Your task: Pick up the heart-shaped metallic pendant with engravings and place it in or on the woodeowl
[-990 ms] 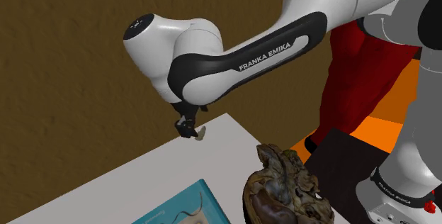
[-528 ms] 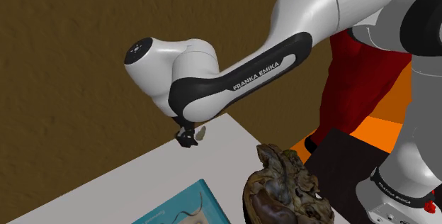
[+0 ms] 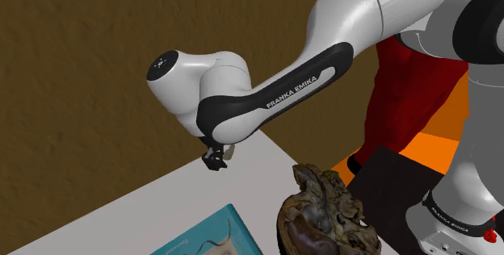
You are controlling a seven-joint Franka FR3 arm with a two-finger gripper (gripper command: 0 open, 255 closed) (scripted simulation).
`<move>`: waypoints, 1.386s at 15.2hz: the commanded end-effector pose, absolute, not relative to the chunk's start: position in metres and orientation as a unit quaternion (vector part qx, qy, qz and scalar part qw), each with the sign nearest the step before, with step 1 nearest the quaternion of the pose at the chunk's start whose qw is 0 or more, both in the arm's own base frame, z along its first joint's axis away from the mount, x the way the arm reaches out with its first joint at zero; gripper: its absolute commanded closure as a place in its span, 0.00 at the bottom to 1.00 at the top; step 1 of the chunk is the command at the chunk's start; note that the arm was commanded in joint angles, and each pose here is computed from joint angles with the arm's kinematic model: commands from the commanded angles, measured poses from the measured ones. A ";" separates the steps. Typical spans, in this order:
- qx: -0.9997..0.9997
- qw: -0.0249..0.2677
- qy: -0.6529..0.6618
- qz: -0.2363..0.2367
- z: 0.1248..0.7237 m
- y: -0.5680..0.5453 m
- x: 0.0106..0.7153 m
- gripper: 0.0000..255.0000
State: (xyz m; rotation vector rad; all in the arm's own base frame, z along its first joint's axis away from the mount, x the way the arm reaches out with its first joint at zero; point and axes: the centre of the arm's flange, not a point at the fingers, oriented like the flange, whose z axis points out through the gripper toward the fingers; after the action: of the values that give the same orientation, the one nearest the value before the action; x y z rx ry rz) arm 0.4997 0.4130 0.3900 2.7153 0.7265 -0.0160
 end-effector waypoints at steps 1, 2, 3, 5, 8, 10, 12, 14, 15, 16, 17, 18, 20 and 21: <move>0.953 0.165 0.255 -0.006 0.390 0.413 0.500 0.00; 0.953 0.165 0.255 -0.006 0.390 0.413 0.500 1.00; 0.953 0.165 0.255 -0.006 0.390 0.413 0.500 1.00; 0.953 0.165 0.255 -0.006 0.390 0.413 0.500 1.00; 0.953 0.165 0.255 -0.006 0.390 0.413 0.500 1.00; 0.953 0.165 0.255 -0.006 0.390 0.413 0.500 1.00; 0.953 0.165 0.255 -0.006 0.395 0.413 0.500 1.00; 0.953 0.165 0.255 -0.006 0.406 0.413 0.500 1.00; 0.953 0.165 0.255 -0.006 0.411 0.413 0.500 1.00; 0.953 0.165 0.255 -0.006 0.416 0.413 0.500 1.00; 0.953 0.165 0.255 -0.006 0.422 0.413 0.500 1.00; 0.953 0.165 0.255 -0.006 0.427 0.413 0.500 1.00; 0.953 0.165 0.255 -0.006 0.437 0.413 0.500 1.00; 0.953 0.165 0.255 -0.006 0.443 0.413 0.500 1.00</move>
State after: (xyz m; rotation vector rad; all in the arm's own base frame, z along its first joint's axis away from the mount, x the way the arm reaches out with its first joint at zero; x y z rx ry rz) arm 0.4999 0.4124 0.4368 2.7154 0.7263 -0.0154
